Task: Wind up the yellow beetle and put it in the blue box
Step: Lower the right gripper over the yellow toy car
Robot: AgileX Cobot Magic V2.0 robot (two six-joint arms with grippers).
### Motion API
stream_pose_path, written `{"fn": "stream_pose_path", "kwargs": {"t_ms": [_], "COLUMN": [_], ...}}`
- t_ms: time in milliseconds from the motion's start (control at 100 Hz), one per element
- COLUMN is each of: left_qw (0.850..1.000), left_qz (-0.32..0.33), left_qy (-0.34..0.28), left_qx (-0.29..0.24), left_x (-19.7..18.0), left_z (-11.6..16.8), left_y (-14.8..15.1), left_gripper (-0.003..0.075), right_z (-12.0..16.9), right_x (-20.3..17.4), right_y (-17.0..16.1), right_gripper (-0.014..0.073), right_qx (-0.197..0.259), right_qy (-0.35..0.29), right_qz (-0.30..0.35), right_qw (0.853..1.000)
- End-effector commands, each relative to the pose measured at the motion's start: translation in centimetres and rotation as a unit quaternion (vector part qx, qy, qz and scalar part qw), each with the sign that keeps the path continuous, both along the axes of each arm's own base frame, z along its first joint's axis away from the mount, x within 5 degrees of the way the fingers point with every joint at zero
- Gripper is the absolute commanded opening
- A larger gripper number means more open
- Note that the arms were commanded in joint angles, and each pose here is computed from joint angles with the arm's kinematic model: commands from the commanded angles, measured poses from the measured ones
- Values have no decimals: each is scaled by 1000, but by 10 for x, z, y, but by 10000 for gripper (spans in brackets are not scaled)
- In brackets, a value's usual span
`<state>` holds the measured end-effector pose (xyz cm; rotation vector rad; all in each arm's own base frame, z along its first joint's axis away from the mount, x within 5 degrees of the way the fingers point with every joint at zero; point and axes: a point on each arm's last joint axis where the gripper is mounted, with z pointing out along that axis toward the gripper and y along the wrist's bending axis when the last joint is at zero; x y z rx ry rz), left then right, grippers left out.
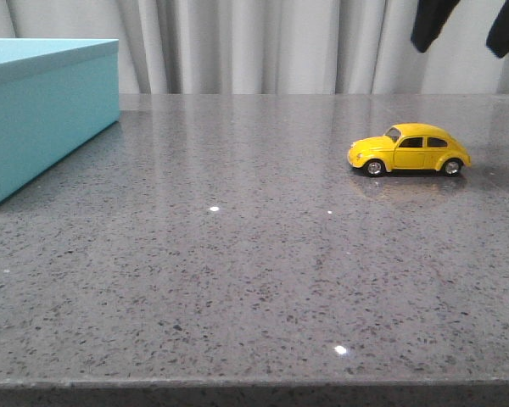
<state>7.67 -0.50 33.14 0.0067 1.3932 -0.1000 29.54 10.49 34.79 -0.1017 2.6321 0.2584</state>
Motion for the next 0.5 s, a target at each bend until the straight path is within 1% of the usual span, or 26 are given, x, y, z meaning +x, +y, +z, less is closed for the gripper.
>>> {"fn": "stream_pose_path", "kwargs": {"t_ms": [0, 200, 380, 490], "left_qw": [999, 999, 999, 999], "left_qz": [1, 1, 1, 1], "left_qy": [-50, -50, -50, -50], "left_qx": [-10, -10, -10, -10], "left_x": [-2, -2, -2, -2], "left_z": [18, 18, 18, 18], "left_y": [0, 0, 0, 0], "left_gripper": [-19, -19, -19, -19], "right_z": [18, 5, -14, -21], "right_x": [8, 30, 45, 52], "right_y": [3, 10, 16, 18], "right_gripper": [518, 517, 517, 517], "right_qx": [17, 22, 7, 4], "right_qy": [-28, 8, 52, 62], "right_qz": [-13, -40, -45, -47], "right_qw": [999, 999, 998, 997]}}
